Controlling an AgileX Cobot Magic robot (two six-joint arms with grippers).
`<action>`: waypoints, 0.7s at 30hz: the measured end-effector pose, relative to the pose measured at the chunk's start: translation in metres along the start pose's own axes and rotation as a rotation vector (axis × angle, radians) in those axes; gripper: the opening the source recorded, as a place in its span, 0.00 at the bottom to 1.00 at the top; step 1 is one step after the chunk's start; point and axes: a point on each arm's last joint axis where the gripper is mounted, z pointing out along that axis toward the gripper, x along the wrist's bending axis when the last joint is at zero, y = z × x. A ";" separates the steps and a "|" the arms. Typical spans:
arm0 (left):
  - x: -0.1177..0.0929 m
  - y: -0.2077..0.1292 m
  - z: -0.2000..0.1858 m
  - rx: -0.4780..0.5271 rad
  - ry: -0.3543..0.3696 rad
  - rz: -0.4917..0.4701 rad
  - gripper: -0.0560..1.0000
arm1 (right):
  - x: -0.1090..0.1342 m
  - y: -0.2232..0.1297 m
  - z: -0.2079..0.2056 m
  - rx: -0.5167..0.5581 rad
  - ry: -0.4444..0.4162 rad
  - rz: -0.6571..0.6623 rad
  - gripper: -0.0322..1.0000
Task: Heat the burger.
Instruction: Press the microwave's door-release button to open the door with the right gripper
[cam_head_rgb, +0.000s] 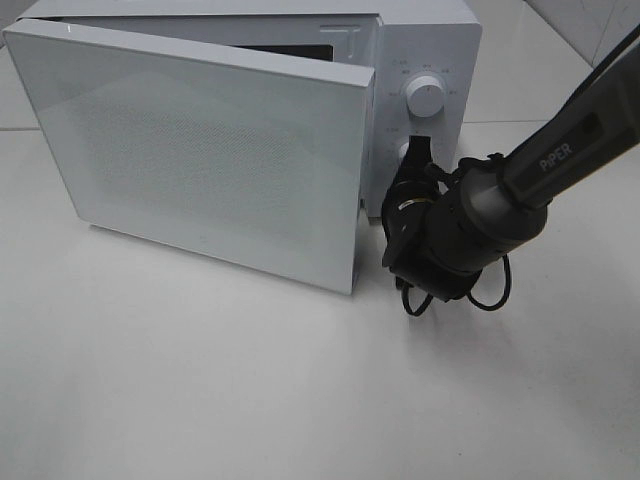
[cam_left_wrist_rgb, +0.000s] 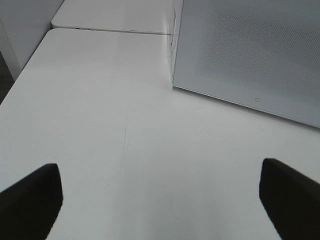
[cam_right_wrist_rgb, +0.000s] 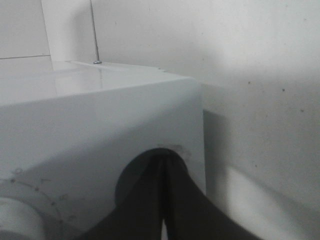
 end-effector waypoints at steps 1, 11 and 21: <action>0.000 0.000 0.000 0.000 0.000 0.000 0.99 | 0.000 0.000 0.000 -0.001 0.000 -0.005 0.03; 0.000 0.000 0.000 0.000 0.000 0.000 0.99 | 0.001 -0.001 0.000 0.001 -0.011 -0.010 0.03; 0.000 0.000 0.000 0.000 0.000 0.000 0.99 | 0.002 0.002 -0.006 0.035 -0.021 -0.039 0.03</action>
